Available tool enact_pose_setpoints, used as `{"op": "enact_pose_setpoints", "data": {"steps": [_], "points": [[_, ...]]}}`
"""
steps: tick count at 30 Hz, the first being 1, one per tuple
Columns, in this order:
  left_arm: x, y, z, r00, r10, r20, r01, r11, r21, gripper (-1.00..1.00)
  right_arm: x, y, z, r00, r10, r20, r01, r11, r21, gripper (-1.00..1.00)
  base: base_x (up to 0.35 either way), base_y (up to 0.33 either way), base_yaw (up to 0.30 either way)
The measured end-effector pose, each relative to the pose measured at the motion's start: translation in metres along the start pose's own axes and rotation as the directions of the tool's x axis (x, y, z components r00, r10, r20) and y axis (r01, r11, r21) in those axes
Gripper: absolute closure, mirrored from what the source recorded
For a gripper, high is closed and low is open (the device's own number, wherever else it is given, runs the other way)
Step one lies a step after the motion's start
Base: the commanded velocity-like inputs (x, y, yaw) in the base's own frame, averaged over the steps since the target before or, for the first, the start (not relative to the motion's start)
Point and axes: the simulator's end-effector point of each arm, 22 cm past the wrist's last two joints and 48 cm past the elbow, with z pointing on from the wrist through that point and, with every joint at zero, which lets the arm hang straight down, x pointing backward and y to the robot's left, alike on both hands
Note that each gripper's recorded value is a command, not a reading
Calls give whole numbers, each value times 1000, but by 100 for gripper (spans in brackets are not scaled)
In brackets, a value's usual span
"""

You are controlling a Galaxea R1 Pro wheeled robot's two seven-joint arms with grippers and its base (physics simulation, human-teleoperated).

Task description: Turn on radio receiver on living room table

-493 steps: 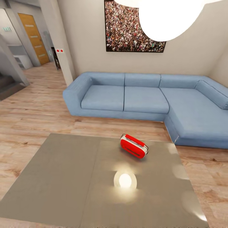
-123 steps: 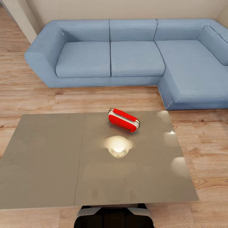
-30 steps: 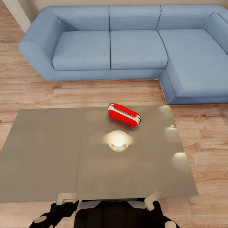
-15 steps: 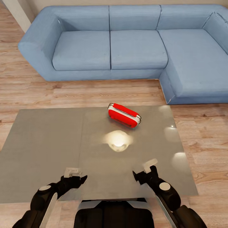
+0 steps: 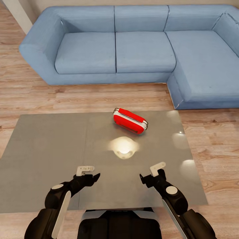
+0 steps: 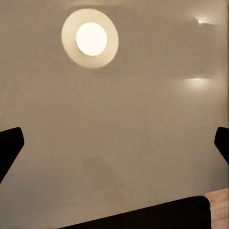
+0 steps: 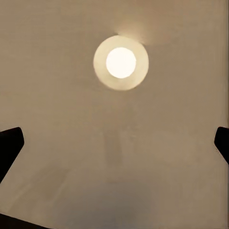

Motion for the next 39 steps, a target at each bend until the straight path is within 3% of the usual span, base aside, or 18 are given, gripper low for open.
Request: {"op": "enact_pose_setpoints", "data": {"steps": [11, 18, 34, 39], "points": [[0, -7, -1, 1000, -3, -4, 3, 1000, 9, -100, -1, -2, -2, 1000, 0, 5, 0, 1000, 8, -100, 0, 0, 0], [1, -27, -4, 1000, -24, -2, 24, 999, 38, -100, -1, -1, -8, 1000, 0, 8, 0, 1000, 7, -100, 0, 0, 0], [4, -32, -14, 1000, -25, -4, 25, 999, 40, -100, 1, -3, -20, 1000, -10, 8, 10, 1000, 14, -100, 0, 0, 0], [4, -32, -14, 1000, -24, -3, 24, 999, 40, -100, -1, -17, -20, 1000, -9, 14, 8, 997, 75, -100, 0, 0, 0]]}}
